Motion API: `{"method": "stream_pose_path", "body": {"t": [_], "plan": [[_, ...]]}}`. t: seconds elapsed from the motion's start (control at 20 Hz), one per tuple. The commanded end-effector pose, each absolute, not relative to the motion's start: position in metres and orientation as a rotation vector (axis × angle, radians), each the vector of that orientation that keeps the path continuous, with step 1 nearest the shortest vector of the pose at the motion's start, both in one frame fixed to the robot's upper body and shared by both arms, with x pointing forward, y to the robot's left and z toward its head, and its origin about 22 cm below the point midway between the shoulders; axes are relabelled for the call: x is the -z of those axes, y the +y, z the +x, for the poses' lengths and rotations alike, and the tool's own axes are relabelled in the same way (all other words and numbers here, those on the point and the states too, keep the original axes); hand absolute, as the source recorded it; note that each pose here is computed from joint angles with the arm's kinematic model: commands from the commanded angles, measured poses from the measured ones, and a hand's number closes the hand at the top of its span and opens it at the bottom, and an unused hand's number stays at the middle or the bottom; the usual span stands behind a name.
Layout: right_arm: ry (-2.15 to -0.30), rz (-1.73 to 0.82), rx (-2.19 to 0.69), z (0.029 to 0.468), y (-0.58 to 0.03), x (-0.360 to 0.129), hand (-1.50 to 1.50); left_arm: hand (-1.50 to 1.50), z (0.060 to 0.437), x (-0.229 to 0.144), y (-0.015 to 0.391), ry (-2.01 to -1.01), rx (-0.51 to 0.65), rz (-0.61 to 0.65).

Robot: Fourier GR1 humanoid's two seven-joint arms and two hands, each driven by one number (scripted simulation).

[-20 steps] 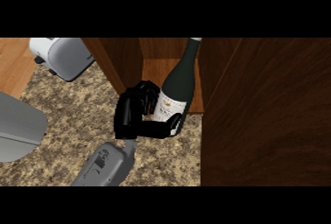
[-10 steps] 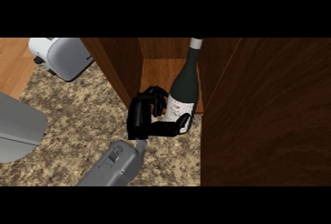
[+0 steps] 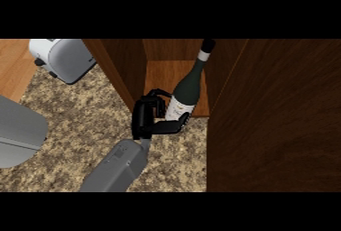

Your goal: Pick up the wine, place it into the cabinet and close the cabinet

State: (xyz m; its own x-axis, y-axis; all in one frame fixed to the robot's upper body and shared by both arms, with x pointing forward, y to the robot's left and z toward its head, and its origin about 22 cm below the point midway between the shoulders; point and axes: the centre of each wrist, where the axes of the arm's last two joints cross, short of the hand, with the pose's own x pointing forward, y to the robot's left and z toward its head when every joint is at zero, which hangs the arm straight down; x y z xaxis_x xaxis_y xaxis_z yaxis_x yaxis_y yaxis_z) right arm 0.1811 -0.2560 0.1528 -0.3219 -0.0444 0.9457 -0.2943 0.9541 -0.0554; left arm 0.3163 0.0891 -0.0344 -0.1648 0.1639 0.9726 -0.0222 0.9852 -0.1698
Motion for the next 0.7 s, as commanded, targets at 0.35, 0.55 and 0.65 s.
{"method": "stream_pose_path", "body": {"t": [0.35,0.55,0.65], "plan": [[-1.882,0.261,-0.250,0.182,-0.249,-0.157,-1.50,1.50,0.333,0.053,0.100,-1.693,-0.311,-0.215],[-1.870,0.240,-0.246,0.180,-0.262,-0.145,-1.50,1.50,0.353,0.044,0.098,-1.700,-0.277,-0.207],[-1.887,0.279,-0.247,0.167,-0.241,-0.150,-1.50,1.50,0.334,0.068,0.101,-1.700,-0.271,-0.171]]}}
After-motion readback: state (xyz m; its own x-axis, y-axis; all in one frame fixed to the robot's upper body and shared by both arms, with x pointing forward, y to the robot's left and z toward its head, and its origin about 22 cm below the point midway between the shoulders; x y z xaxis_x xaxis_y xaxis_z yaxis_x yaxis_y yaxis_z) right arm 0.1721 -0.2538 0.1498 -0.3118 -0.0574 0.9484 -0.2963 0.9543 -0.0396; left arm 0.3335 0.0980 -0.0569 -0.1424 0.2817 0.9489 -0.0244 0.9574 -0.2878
